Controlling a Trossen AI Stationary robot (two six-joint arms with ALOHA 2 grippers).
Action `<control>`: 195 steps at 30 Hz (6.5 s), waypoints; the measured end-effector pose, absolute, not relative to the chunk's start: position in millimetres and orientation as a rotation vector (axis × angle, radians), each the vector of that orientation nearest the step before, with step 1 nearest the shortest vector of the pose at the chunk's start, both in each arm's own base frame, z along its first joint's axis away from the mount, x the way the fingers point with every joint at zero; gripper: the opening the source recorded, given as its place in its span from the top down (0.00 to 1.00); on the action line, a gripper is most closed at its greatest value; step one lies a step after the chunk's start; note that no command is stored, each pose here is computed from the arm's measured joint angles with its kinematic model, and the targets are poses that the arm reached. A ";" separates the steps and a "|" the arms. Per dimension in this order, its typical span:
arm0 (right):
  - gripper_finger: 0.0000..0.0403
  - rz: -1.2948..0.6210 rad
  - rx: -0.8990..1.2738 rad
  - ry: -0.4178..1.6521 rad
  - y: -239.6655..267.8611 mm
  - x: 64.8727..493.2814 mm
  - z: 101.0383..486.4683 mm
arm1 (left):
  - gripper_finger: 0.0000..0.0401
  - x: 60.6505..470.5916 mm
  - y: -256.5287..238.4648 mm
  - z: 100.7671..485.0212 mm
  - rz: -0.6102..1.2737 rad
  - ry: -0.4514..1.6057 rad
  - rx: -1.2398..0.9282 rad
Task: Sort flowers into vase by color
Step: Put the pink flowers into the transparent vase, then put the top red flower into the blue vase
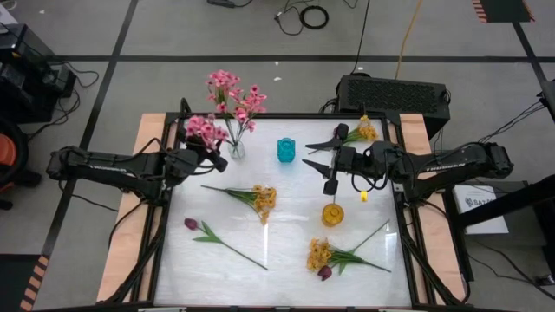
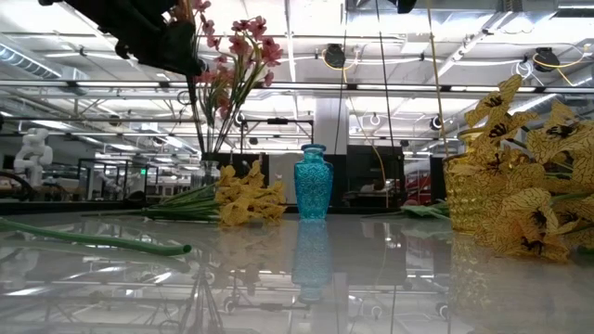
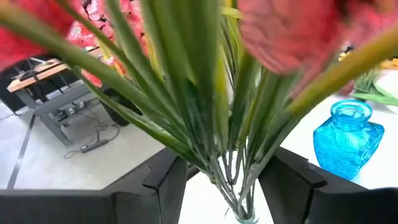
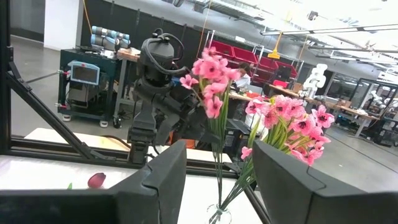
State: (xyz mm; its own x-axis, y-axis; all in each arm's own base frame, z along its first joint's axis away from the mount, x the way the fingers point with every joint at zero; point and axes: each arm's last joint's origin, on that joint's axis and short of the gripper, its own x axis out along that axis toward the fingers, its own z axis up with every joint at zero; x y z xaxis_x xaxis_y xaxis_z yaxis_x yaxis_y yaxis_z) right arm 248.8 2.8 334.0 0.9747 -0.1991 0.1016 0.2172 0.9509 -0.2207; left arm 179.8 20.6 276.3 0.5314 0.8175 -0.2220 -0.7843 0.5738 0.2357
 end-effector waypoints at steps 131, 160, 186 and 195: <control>0.62 -0.775 0.090 0.513 -48.3 206.4 281.8 | 0.18 238.5 -115.8 164.6 0.142 0.646 0.004; 0.39 -1.143 0.422 0.917 -93.3 241.3 171.1 | 0.18 238.8 -113.8 165.1 0.191 0.627 0.030; 0.53 -1.253 0.519 0.692 -92.7 215.7 123.4 | 0.18 240.0 -115.0 167.0 0.188 0.603 0.015; 0.55 -1.142 0.580 0.754 -90.1 217.6 121.7 | 0.18 239.9 -114.9 166.9 0.189 0.605 0.014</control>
State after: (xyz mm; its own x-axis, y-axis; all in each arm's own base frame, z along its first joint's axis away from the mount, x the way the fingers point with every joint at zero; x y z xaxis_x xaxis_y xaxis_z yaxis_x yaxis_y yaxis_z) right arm 217.6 -90.1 121.7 0.2235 -0.5842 -0.7803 0.9470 0.3198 0.0319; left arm 239.9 -114.9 166.9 0.8056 0.1810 -0.5642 -0.1728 0.9826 0.0685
